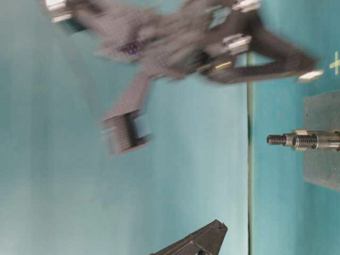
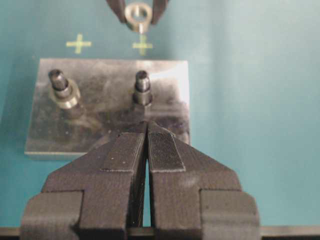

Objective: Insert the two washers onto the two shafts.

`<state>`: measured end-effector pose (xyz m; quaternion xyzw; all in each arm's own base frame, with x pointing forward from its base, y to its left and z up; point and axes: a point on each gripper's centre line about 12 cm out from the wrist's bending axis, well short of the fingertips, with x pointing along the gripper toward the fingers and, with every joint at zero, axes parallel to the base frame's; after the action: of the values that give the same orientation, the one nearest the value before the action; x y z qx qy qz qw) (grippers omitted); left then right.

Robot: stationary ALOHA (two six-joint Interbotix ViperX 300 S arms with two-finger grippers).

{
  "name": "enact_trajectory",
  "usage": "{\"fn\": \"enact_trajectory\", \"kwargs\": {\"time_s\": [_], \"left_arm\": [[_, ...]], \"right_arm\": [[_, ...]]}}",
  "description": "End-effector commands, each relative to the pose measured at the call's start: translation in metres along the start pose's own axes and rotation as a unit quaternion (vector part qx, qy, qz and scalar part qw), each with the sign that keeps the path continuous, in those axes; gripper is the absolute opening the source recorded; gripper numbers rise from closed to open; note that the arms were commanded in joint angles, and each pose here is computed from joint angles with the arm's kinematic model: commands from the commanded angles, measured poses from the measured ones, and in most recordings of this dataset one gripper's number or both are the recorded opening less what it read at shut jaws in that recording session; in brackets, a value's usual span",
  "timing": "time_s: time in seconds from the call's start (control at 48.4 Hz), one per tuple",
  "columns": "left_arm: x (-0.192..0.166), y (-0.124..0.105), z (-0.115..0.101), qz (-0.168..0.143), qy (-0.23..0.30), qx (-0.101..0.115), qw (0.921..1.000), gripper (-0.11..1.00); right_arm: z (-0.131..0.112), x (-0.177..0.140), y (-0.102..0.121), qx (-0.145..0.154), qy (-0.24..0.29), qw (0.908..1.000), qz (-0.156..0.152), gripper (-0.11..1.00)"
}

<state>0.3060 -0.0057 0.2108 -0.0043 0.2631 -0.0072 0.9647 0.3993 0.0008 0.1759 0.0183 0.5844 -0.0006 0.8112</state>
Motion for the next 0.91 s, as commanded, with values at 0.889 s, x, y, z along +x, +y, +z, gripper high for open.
{"fn": "enact_trajectory", "kwargs": {"time_s": [0.889], "left_arm": [[-0.002, -0.004, 0.008, -0.006, -0.014, -0.009, 0.9998, 0.0]], "right_arm": [[0.054, -0.003, 0.01, -0.079, -0.047, 0.9958, -0.002, 0.35]]}}
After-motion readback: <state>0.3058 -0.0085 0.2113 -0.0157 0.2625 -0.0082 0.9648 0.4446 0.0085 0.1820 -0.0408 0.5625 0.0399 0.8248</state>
